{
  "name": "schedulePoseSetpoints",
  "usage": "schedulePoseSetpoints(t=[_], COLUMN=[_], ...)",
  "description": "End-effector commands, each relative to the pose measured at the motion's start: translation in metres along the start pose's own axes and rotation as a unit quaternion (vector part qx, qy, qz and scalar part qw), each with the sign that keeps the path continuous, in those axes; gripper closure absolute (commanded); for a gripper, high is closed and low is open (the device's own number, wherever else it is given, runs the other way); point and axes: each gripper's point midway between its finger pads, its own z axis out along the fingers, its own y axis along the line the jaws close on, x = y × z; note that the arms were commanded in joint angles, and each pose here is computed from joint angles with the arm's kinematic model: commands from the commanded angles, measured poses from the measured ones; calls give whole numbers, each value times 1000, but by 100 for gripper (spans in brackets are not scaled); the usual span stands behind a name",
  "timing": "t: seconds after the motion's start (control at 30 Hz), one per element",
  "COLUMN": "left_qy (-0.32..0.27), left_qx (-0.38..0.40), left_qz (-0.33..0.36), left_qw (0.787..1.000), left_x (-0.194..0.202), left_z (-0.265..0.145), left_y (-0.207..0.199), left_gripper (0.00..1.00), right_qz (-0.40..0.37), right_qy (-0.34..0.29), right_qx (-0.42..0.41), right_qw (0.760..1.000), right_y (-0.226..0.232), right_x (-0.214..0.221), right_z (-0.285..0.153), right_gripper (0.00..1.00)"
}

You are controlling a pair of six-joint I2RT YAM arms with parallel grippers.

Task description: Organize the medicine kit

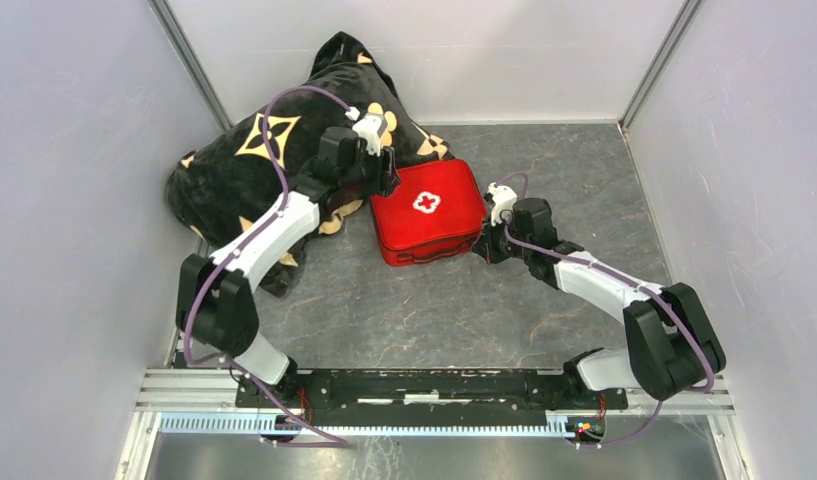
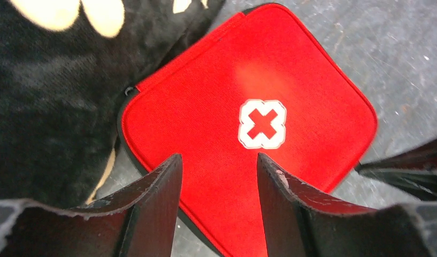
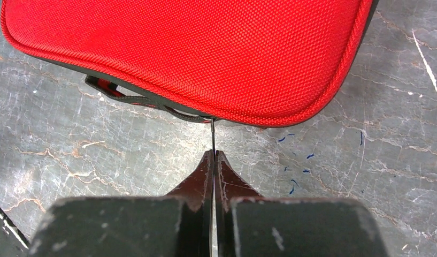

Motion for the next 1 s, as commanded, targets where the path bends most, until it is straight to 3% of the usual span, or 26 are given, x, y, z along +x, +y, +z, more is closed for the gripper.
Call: schedulePoseSetpoints(t=[0.0,0.2,0.43,0.83,0.97], left_qy=[12,73,88,100,103], left_qx=[-15,-54,-52,-63,-68], left_qz=[-35,-31,-28,-28,-28], left_qw=[999,995,994,993,992], left_x=[-7,29,42,50,52], left_z=[24,41,44,46,47], left_y=[10,29,30,34,36], left_gripper=[39,37,36,36,36], right_qz=[-38,-28,2,14,7], right_qy=[-55,-93,-123,-119,-114], right_qx=[-22,-26,-24,-30,-25], right_qw=[997,995,992,992,993], right_y=[5,6,4,4,2], right_x=[-33,-40,-45,-43,-40], right_z=[5,7,12,21,20], right_gripper=[100,100,100,97,87])
